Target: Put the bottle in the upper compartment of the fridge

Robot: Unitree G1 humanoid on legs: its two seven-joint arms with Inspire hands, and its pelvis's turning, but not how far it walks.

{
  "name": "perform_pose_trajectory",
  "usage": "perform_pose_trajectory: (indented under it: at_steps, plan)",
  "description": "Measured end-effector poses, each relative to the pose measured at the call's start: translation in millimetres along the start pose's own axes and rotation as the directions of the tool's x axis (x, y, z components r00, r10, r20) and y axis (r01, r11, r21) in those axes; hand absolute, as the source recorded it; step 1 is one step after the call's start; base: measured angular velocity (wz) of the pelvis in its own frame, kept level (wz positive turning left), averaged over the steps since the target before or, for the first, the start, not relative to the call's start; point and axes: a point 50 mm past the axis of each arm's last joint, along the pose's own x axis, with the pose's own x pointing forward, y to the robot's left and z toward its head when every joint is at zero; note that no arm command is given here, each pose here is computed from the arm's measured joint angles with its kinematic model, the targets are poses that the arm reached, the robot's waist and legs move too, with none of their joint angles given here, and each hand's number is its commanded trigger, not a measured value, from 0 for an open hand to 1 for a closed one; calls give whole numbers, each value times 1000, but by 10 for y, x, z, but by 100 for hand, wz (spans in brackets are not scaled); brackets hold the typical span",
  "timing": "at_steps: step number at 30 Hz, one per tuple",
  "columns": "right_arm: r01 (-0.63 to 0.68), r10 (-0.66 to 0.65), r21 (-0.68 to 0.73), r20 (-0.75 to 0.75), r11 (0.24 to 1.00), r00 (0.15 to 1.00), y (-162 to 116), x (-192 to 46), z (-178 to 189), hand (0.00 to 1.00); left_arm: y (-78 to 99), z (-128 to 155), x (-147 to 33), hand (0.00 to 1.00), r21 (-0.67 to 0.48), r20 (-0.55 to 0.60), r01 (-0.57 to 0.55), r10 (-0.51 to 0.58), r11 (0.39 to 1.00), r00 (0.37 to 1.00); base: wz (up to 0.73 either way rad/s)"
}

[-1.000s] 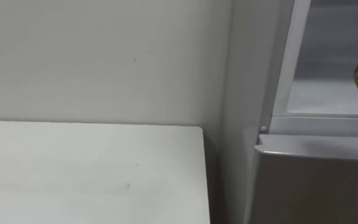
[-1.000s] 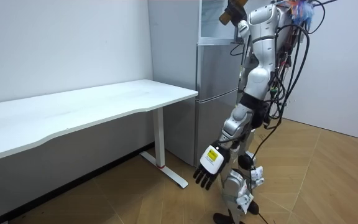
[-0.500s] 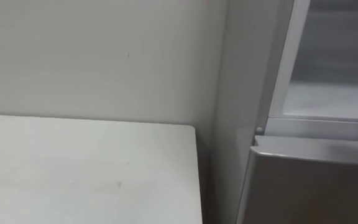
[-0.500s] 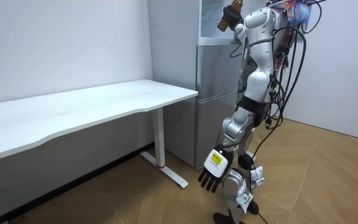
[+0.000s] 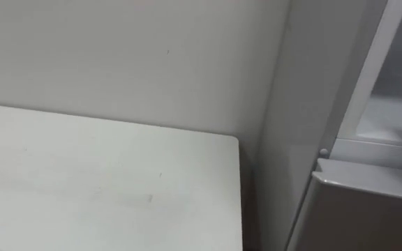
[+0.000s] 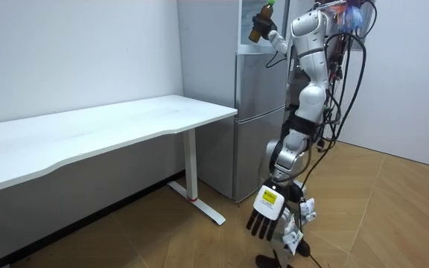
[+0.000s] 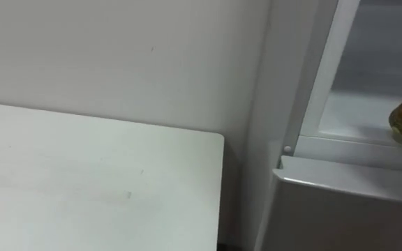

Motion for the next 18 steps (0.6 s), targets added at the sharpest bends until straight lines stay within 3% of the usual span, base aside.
perform_pose_trajectory:
  at_steps: [5, 18]
  plan:
    - [44, -47, -51, -50, 998, 998, -47, 182, -102, 100, 13, 10, 1, 0, -1, 5, -4, 4, 1000, 1000, 7]
    - [46, -57, -141, -79, 989, 995, -123, 259, -183, 100, 25, -50, -10, 0, -3, -14, -1, 1, 1000, 1000, 3]
